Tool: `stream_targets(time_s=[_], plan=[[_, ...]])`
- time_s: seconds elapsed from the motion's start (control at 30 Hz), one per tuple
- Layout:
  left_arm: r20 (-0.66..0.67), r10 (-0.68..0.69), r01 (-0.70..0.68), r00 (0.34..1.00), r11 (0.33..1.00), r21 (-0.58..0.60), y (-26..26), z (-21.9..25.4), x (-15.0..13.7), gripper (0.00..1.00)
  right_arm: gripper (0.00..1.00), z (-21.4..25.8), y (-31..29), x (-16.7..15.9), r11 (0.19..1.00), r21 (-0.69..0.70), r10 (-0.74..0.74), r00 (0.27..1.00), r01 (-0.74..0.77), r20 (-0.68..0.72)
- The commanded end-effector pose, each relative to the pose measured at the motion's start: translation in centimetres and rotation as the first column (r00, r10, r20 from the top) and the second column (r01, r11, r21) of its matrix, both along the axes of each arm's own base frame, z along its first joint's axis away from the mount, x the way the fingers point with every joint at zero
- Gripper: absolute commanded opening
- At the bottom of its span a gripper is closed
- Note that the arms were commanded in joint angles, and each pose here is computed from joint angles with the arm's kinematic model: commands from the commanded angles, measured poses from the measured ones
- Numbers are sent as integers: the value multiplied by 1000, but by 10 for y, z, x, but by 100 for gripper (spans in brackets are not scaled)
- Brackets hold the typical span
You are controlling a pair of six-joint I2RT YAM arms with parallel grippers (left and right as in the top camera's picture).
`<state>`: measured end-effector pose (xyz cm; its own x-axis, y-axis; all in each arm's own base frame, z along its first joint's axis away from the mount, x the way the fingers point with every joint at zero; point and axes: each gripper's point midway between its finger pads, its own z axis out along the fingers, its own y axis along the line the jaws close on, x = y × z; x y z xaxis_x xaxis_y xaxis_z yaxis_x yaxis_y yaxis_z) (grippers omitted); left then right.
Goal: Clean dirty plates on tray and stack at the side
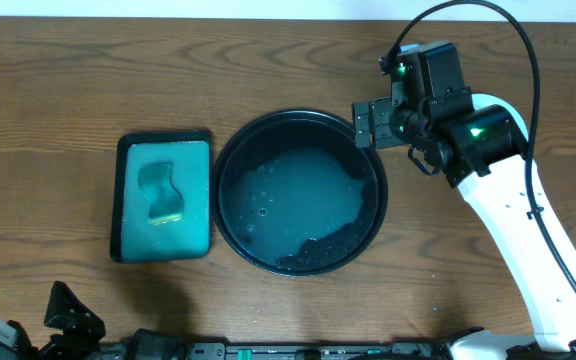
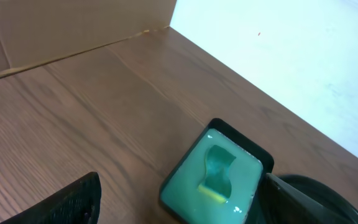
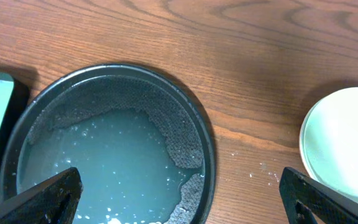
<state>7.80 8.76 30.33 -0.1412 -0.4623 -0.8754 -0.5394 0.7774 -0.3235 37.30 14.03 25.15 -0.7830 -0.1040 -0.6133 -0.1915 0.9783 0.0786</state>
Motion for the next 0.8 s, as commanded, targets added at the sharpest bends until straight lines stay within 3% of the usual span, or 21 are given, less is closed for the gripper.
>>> stream_targets(time_s=[0.0,0.53,0.77], plan=[[2,24,-24,1000,1000,9,4,1,-1,81,99,9,11,-6,997,69,23,1000,-23,0],[2,24,-24,1000,1000,8,4,1,-1,81,99,8,6,-5,999,44,8,1000,-8,2],[2,24,-24,1000,1000,9,4,1,-1,81,99,28,11,7,997,59,36,989,-45,141]])
